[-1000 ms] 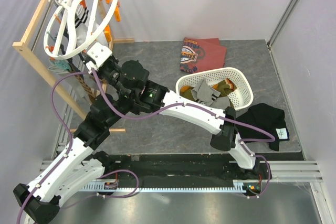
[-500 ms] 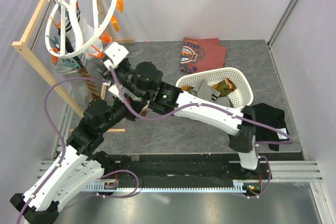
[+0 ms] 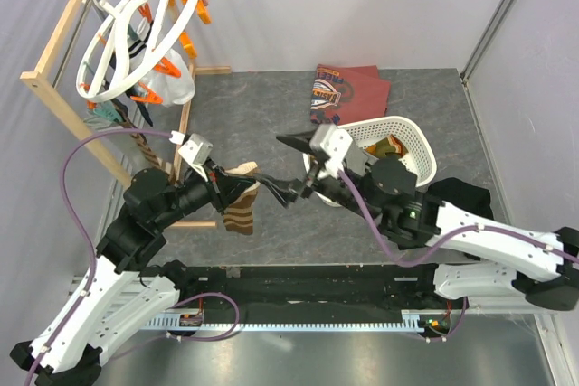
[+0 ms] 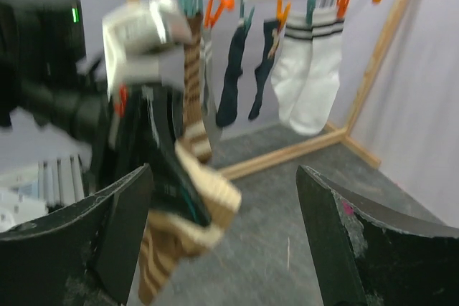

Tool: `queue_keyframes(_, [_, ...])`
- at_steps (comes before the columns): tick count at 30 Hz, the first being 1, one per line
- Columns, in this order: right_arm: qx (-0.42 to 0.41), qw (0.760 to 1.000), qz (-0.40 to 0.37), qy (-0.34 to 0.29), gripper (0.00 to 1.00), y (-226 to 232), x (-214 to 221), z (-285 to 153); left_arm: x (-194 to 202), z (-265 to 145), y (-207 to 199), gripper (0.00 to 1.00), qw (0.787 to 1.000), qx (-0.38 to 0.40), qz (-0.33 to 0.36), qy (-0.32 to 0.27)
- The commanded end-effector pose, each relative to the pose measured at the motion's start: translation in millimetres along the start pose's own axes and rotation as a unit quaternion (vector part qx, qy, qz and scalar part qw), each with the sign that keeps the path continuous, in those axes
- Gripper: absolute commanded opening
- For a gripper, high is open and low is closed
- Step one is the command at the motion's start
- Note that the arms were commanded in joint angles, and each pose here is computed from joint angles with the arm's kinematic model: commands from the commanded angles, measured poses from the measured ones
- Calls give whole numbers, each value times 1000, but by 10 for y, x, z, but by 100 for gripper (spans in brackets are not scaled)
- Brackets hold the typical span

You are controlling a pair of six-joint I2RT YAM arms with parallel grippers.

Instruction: Remove the socks clipped to the hanger

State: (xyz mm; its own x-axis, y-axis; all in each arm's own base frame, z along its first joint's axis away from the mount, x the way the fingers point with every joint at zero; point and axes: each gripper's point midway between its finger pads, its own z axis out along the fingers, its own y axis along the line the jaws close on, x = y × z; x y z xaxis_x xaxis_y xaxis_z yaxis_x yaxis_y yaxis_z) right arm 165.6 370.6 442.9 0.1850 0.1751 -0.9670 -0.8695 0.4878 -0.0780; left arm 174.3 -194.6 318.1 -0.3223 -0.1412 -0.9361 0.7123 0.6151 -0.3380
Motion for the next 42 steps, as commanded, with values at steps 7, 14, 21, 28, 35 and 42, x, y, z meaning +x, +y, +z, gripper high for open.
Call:
queue_keyframes(7, [-14,997,-14,76,87,49,739,-376,-361,-153,-464,2,995,97,10,-31])
queue_keyframes(14, [-40,996,-2,83,78,197,914,-193,-378,-178,-592,2,991,131,-7,-36])
queue_keyframes(21, [-71,995,23,63,73,358,922,-52,-424,-168,-595,2,990,132,-8,-48])
queue_keyframes(28, [-125,991,34,35,70,565,824,24,-382,-125,-576,2,989,136,-9,-53])
queue_keyframes(35, [-83,996,34,30,0,374,805,72,-399,-53,-551,2,990,133,-8,-52])
queue_keyframes(42, [83,994,38,62,0,-387,1017,-12,-482,-24,-476,51,992,109,-8,-66])
